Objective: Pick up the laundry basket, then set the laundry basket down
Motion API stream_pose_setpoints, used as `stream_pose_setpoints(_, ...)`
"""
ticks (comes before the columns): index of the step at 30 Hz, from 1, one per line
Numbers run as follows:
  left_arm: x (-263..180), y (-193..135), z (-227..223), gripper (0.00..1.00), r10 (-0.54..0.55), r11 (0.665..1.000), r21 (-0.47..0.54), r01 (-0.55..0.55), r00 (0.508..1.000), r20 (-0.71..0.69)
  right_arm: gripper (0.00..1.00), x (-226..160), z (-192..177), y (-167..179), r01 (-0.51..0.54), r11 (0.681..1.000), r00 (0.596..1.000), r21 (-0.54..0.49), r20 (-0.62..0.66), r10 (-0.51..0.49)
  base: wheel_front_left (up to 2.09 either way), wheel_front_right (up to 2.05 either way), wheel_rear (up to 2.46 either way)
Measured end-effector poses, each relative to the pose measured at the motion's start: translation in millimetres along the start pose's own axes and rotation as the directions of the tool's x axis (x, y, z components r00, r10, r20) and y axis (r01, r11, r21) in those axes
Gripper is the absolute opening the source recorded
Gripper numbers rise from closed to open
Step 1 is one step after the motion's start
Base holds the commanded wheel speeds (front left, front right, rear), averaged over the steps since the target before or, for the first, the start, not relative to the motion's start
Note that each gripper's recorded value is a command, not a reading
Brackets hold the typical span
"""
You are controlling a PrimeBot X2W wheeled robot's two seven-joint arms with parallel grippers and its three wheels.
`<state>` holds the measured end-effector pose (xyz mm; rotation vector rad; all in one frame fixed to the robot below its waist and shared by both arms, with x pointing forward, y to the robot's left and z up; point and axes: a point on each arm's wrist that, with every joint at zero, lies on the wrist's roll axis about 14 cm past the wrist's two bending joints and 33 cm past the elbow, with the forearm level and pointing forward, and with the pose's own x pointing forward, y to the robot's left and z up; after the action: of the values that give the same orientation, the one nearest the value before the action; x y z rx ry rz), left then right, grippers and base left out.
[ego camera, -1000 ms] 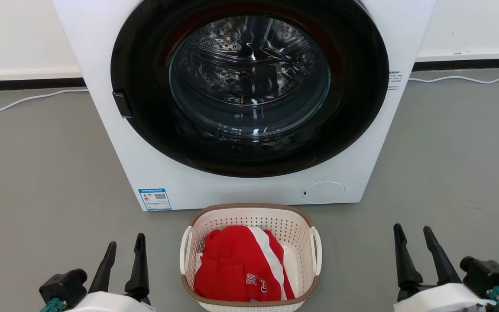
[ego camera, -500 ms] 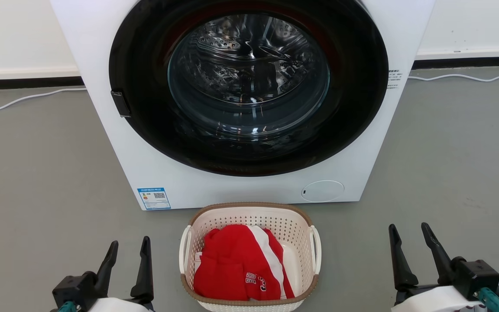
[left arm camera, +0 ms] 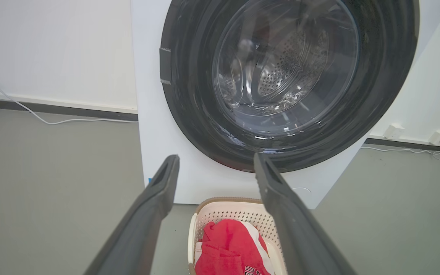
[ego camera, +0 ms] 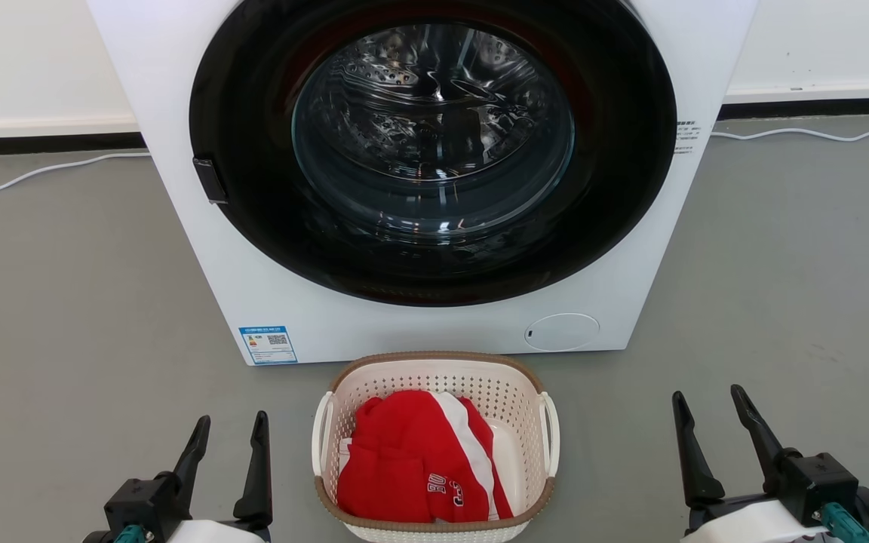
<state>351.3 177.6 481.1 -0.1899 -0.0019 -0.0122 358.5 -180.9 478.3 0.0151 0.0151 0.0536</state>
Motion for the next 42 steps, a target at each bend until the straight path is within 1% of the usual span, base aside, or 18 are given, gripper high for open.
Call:
stream_pose_setpoints(17, 1.4, -0.2, -3.8, 1.0, -0.001, 1.0, 0.0, 0.001, 1.0, -0.011, 1.0, 0.2, -4.0, -3.9, 0.011, 1.0, 1.0, -0.003, -0.013, -0.011, 0.0, 0.0, 0.0)
stream_pose_setpoints(23, 2.9, 1.0, -11.3, 1.0, 0.002, 1.0, -0.001, -0.002, 0.999, -0.035, 1.0, 3.5, -10.9, -2.9, 0.013, 0.999, 0.999, 0.031, -0.032, -0.012, 0.0, 0.0, 0.0)
stream_pose_setpoints(30, 11.5, -1.0, -28.3, 1.0, -0.012, 1.0, 0.018, 0.014, 0.996, -0.089, 1.0, 9.6, -33.4, 0.4, 0.013, 0.998, 0.995, 0.067, -0.099, -0.006, 0.0, 0.0, 0.0)
stream_pose_setpoints(35, 33.0, -4.5, -37.0, 1.0, -0.031, 0.999, 0.024, 0.034, 0.993, -0.111, 1.0, 28.9, -47.5, 3.2, 0.008, 0.996, 0.99, 0.087, -0.138, 0.004, 0.0, 0.0, 0.0)
stream_pose_setpoints(42, 57.6, -3.9, -66.5, 1.0, -0.043, 0.998, 0.029, 0.05, 0.98, -0.193, 1.0, 52.7, -84.4, 4.5, 0.016, 0.994, 0.971, 0.111, -0.24, 0.011, 0.0, 0.0, 0.0)
